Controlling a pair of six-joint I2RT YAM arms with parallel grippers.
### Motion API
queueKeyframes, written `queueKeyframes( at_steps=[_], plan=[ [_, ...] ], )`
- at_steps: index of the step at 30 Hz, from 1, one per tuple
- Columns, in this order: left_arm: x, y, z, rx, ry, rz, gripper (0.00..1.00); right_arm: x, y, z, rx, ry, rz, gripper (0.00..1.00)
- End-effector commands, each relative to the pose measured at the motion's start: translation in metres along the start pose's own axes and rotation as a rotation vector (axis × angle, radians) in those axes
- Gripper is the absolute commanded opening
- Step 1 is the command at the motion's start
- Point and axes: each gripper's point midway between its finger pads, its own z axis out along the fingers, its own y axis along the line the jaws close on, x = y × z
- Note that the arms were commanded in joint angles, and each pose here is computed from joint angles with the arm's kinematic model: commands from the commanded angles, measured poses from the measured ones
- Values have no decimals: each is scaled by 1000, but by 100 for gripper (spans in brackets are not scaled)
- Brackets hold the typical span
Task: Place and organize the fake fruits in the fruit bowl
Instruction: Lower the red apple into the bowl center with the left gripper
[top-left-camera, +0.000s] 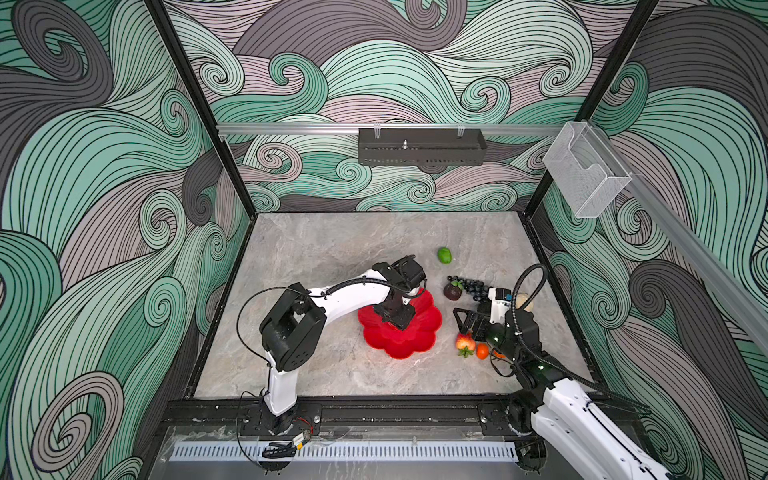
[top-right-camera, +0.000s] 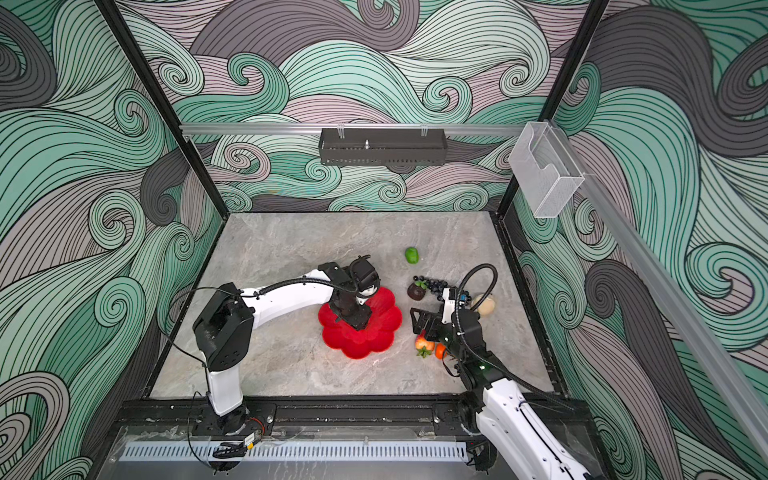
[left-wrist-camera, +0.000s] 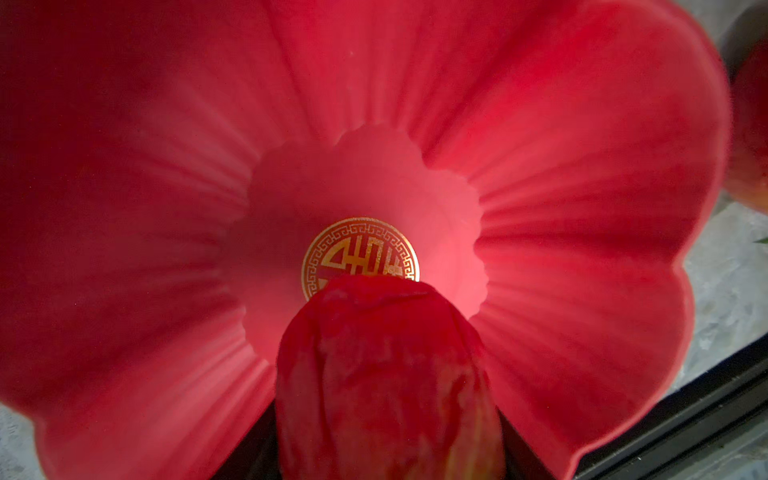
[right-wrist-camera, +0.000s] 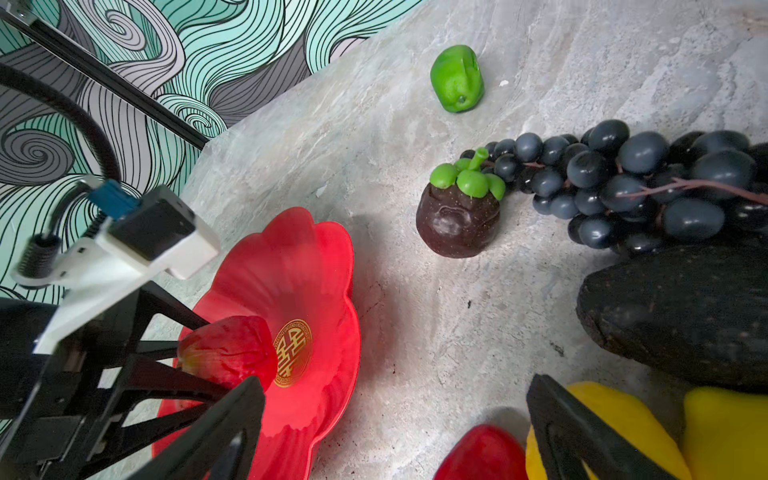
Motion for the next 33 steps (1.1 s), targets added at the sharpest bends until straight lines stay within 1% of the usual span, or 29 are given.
queueKeyframes(
  at_steps=[1, 8, 14, 17, 22, 29, 33],
  plan=[
    [4, 2, 1, 1, 66, 0, 57, -3, -3, 1, 17, -33, -20, 99],
    [4, 4, 9, -24, 143, 8, 61, -3, -4, 0, 28, -40, -24, 99],
    [4, 6, 13, -37, 170, 2, 69, -4, -3, 0, 28, -45, -26, 99],
    [3, 6, 14, -39, 166, -1, 73, -4, -2, 0, 26, -47, -26, 99],
    [2, 3, 15, -25, 171, -8, 76, -4, -3, 0, 29, -48, -27, 99],
    [-1, -2, 16, 5, 161, -18, 78, -3, -3, 1, 31, -49, -26, 99],
    [-3, -1, 16, -2, 152, -24, 79, -4, -3, 1, 30, -50, -23, 99]
  ],
)
